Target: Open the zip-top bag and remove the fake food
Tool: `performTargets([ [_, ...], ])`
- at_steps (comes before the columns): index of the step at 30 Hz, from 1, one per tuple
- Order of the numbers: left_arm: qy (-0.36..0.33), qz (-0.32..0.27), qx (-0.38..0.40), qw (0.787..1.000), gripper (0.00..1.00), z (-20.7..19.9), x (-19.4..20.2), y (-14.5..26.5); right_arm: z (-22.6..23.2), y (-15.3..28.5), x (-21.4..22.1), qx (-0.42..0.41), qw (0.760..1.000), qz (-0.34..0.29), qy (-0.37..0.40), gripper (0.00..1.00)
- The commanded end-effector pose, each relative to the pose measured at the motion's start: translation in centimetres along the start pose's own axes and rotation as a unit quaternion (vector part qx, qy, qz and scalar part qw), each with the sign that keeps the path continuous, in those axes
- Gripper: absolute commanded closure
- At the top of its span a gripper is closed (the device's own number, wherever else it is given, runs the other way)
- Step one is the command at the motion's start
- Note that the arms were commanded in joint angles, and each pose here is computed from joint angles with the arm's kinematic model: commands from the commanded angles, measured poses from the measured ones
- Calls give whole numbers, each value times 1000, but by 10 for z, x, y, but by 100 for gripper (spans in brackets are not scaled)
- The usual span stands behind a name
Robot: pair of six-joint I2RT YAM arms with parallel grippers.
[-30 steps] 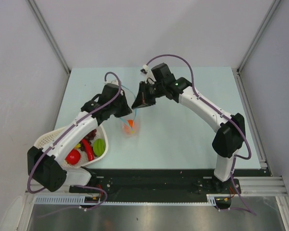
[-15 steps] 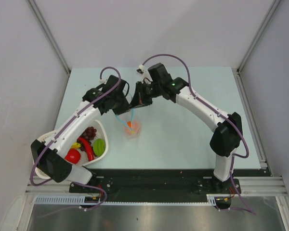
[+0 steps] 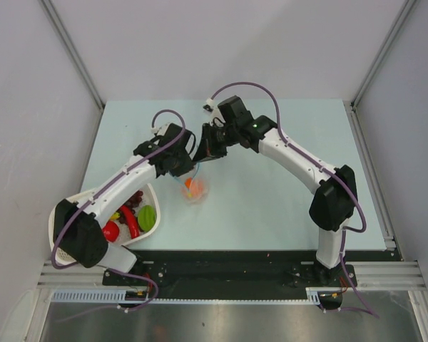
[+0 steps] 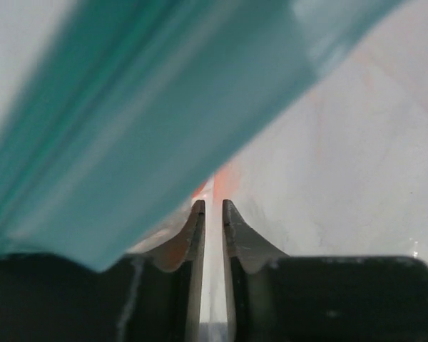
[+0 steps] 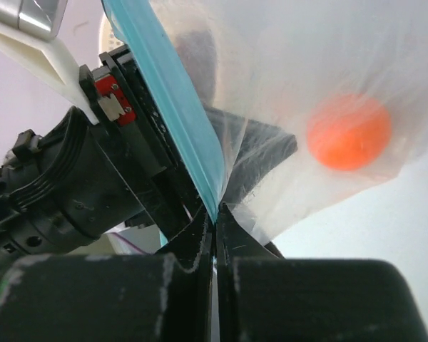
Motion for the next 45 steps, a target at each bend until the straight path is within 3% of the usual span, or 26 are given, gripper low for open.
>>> performTargets([
  [1,-41,-23,57,997,73,-2,0,-17,18,5,4,-43,999,9,18,100],
  [7,-68,0,20,997,56,11,11,-38,2,6,12,-33,999,10,3,100],
  [20,-129,6,-6,992,51,14,15,-73,-25,10,24,-11,1000,20,-16,100],
  [31,-136,40,-6,990,54,17,23,-89,-29,24,11,-9,1000,0,-17,100],
  [34,-137,44,-20,989,51,17,21,-87,-27,33,5,-5,1000,-11,-12,100],
  [40,-154,33,27,987,41,13,18,-68,-23,46,0,7,1000,-12,-7,100],
  [45,-159,46,36,986,46,14,22,-60,-25,51,7,22,1000,0,-6,100],
])
Point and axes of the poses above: each gripper's point midway between its finger pads, its own y axis back along the fingers, its own z axis along the line the jaws close on, x = y × z, the point moved 10 cm from there along y, back along the fingers, and after that the axes turned 10 degrees about y, right-handed, at the moved point
